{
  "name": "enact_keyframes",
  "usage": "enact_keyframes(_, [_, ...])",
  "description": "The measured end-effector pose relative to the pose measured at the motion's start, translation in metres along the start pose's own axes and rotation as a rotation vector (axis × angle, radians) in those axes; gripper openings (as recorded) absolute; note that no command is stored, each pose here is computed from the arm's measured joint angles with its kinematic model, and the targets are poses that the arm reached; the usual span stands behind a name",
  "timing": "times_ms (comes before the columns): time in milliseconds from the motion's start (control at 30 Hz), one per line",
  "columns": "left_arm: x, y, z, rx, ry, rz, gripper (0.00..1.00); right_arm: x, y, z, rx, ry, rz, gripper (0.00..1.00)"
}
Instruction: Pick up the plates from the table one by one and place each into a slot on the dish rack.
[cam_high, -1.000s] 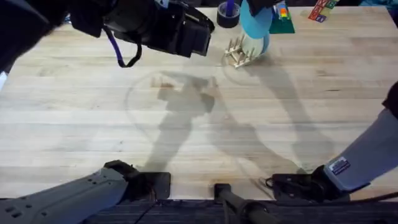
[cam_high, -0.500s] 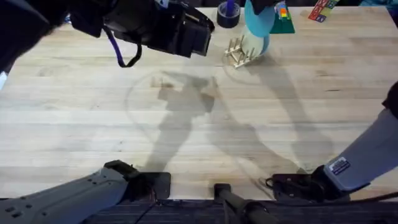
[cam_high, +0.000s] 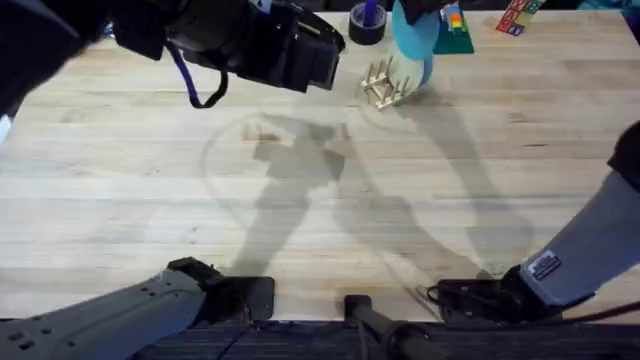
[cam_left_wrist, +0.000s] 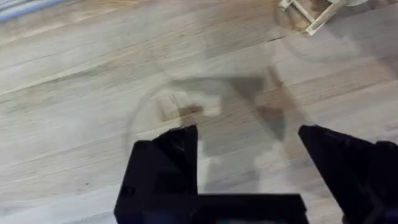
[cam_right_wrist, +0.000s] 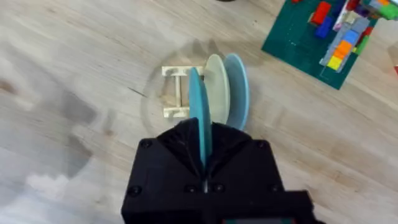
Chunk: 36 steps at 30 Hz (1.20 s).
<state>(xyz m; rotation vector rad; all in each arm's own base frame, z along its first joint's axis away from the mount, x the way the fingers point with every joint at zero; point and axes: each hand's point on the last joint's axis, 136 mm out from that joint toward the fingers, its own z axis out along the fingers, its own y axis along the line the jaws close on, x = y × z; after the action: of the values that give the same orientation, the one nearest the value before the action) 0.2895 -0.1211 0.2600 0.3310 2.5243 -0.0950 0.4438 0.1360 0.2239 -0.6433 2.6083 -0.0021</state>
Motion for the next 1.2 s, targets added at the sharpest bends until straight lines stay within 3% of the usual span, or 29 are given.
enact_keyframes(333, [0.0, 0.0, 0.0, 0.0, 0.0, 0.0, 0.993, 0.006, 0.002, 0.038, -0.013, 0.07, -0.015, 0.03])
enact_keyframes(1200, [0.0, 0.0, 0.0, 0.0, 0.0, 0.0, 0.993, 0.016, -0.008, 0.07, -0.065, 0.118, -0.008, 0.031])
